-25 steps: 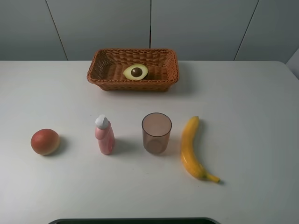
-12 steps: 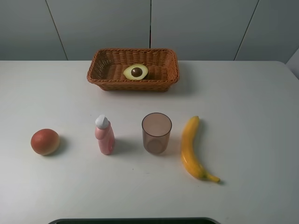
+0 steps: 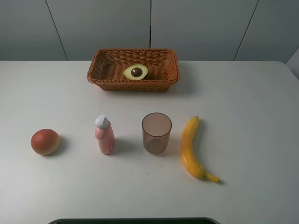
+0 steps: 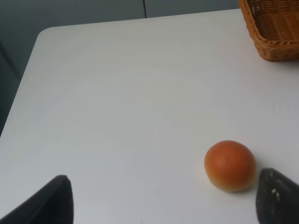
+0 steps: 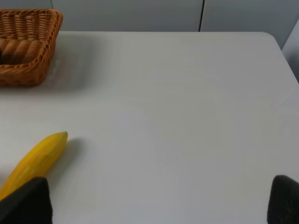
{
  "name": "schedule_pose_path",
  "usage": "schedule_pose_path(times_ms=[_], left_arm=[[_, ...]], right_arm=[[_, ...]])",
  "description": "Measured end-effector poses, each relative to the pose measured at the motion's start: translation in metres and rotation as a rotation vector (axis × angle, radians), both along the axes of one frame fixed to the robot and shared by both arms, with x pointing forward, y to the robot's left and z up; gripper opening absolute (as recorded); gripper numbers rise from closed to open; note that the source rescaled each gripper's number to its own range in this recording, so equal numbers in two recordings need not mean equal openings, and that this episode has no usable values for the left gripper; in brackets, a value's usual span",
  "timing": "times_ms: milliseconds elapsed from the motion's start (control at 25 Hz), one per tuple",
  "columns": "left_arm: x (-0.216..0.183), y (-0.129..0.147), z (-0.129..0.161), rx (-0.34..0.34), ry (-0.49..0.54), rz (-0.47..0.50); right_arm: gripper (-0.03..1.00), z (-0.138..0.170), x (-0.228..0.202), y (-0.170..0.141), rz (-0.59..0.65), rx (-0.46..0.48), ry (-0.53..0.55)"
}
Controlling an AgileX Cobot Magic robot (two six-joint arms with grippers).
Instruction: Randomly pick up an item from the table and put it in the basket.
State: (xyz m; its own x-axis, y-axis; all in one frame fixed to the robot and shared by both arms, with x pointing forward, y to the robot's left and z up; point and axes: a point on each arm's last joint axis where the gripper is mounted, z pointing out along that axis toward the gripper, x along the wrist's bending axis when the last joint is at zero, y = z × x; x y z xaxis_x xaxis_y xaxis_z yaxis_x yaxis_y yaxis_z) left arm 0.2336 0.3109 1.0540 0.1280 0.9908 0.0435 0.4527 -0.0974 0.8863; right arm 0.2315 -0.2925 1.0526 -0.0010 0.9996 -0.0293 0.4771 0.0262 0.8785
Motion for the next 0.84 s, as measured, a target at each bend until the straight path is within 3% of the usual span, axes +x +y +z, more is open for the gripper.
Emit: schedule_pose_path(times_ms=[840], left_arm=[[0.0,0.0,0.0,0.0,0.0,0.0]], right_arm=[[0.99,0.0,0.0,0.0,-0.001,0.002,0.0]])
